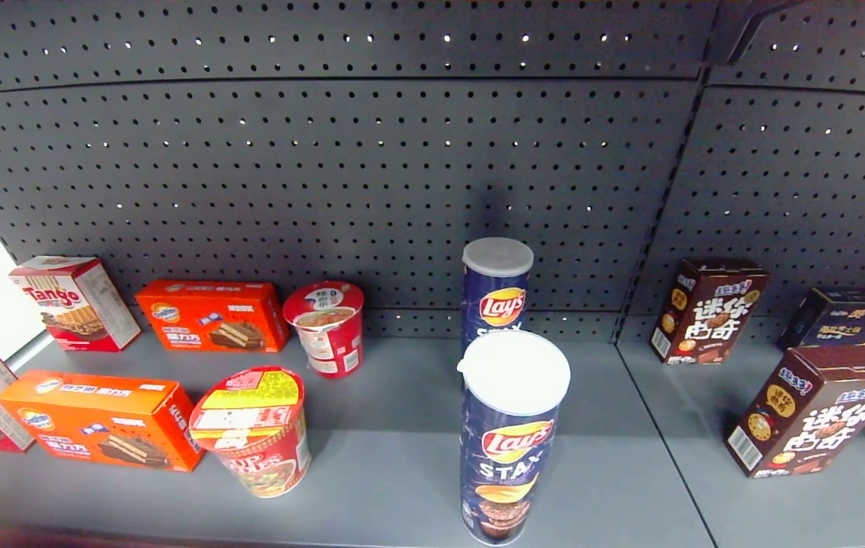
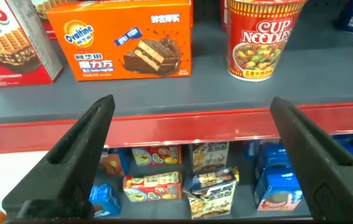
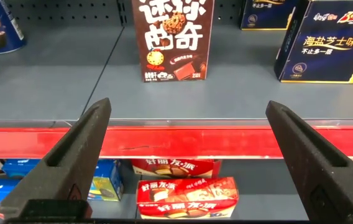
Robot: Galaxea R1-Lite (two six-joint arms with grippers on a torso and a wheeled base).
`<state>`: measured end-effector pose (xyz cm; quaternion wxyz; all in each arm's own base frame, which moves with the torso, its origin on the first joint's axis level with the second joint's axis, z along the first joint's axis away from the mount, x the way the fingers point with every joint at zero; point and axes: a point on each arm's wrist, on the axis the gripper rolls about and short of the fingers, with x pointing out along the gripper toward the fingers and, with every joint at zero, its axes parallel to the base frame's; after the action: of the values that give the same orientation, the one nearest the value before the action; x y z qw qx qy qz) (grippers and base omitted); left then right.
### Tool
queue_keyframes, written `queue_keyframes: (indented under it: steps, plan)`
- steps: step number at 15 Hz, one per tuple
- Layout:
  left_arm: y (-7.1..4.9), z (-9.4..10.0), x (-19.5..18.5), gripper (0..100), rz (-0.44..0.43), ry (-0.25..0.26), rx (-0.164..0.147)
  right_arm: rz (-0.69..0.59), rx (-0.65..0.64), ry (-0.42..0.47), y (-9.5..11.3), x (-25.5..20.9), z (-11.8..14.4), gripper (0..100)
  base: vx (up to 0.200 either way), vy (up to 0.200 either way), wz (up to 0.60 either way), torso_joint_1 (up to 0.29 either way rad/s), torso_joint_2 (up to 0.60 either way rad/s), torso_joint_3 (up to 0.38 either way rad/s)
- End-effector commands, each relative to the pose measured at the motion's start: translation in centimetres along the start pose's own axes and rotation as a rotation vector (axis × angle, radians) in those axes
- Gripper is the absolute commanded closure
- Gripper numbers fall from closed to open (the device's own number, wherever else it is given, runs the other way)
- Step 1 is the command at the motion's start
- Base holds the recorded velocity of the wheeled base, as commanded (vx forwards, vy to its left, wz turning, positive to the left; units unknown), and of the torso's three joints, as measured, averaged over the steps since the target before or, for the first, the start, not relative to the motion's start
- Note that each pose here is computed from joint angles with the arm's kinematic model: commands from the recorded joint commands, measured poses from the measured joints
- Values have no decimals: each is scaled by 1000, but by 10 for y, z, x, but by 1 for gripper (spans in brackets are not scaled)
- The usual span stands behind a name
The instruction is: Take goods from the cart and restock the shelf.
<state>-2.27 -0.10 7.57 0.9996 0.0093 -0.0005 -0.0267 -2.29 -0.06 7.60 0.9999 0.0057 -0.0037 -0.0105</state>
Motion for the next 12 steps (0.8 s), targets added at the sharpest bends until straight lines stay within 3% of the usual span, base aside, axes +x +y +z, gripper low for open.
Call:
queue_keyframes:
  steps: [1,12]
  plan:
    - [0,1,0,0,0,-4,-5,0,-1,1,0,0,0,0,0,0,0,0,0,0]
    - [0,0,0,0,0,-3,-6,0,-5,1,0,0,0,0,0,0,0,0,0,0]
